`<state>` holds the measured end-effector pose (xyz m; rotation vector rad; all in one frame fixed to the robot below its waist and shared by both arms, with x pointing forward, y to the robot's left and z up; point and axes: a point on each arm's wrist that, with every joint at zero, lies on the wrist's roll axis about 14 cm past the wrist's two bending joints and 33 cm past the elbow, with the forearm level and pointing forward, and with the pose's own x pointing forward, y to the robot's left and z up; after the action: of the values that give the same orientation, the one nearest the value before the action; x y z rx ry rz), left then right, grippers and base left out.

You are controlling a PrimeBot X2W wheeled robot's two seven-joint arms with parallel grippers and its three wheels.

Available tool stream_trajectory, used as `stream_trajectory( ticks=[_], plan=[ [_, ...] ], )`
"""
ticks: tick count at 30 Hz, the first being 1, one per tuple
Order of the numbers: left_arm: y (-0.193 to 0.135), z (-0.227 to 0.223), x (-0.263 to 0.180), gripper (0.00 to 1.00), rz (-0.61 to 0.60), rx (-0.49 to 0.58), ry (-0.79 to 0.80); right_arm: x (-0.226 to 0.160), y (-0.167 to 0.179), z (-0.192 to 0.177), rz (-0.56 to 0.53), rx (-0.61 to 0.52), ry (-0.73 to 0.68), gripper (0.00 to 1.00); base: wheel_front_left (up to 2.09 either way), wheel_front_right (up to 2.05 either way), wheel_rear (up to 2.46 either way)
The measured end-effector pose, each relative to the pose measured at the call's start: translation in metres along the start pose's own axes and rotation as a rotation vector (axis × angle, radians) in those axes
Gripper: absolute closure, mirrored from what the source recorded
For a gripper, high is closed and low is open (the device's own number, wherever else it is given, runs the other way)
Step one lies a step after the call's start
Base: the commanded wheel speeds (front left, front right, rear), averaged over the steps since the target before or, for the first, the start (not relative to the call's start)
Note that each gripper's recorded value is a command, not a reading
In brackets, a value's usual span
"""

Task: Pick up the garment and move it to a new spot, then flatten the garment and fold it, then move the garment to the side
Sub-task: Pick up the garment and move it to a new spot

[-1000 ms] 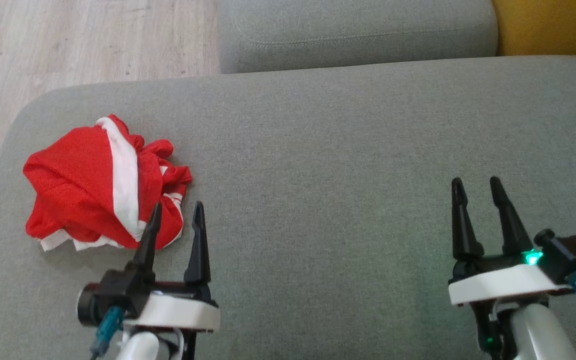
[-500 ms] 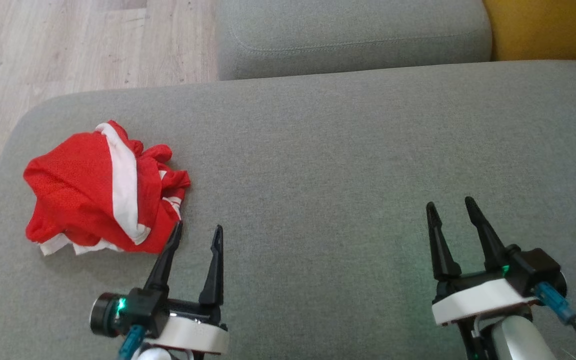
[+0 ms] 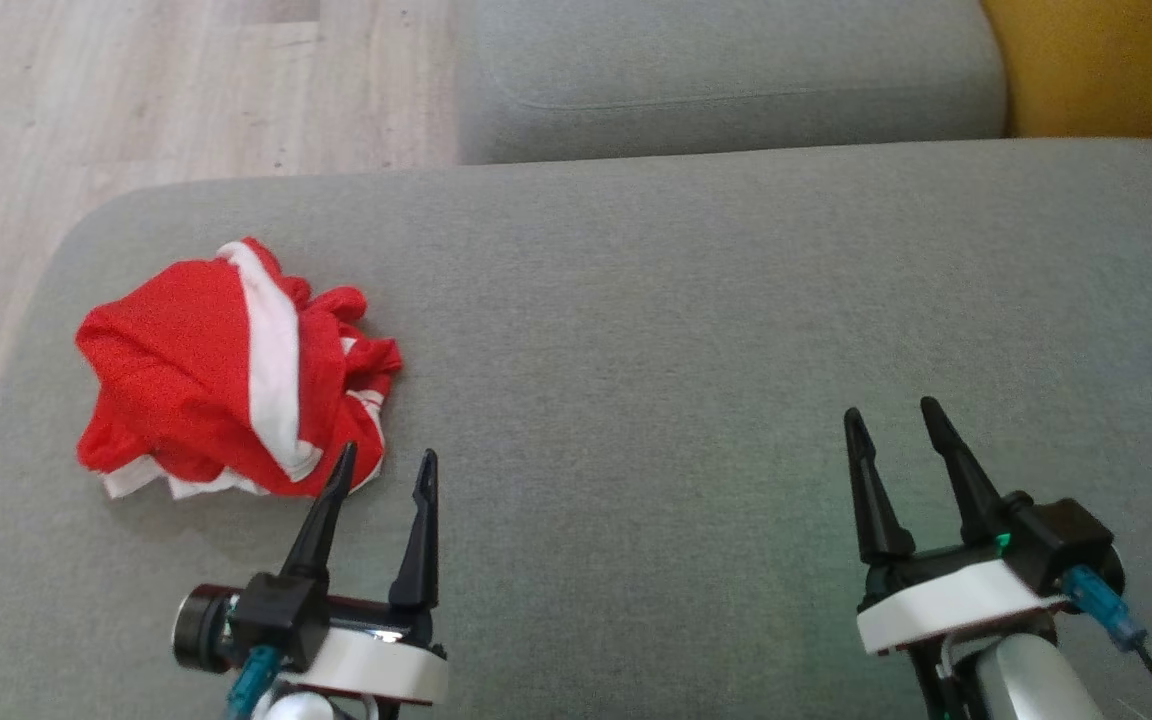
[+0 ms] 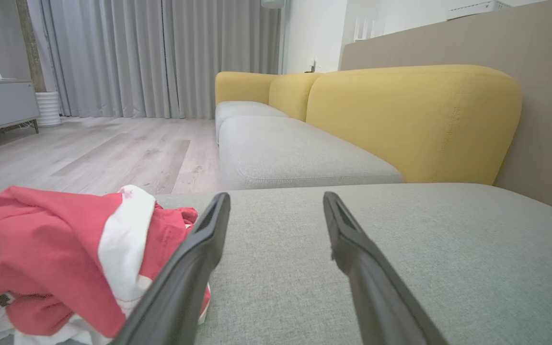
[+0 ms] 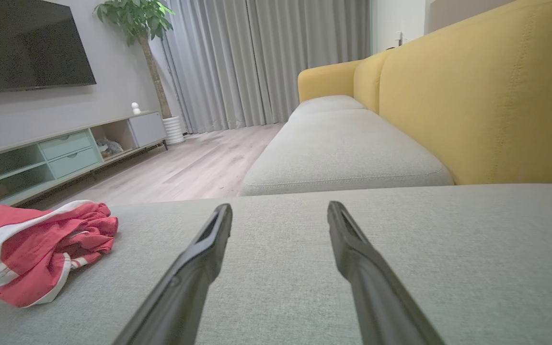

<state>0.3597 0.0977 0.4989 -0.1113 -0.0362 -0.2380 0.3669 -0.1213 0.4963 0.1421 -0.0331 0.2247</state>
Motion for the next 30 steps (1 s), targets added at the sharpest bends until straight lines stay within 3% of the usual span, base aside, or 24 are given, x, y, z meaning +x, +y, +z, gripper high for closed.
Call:
stream_trajectory(
  ticks=[30],
  plan=[
    [0.096,0.011,-0.096,0.0,0.38,0.039,-0.04,0.014,0.141,-0.011,0.432,0.05,0.043,0.0,0.0,0.0,0.0]
  ],
)
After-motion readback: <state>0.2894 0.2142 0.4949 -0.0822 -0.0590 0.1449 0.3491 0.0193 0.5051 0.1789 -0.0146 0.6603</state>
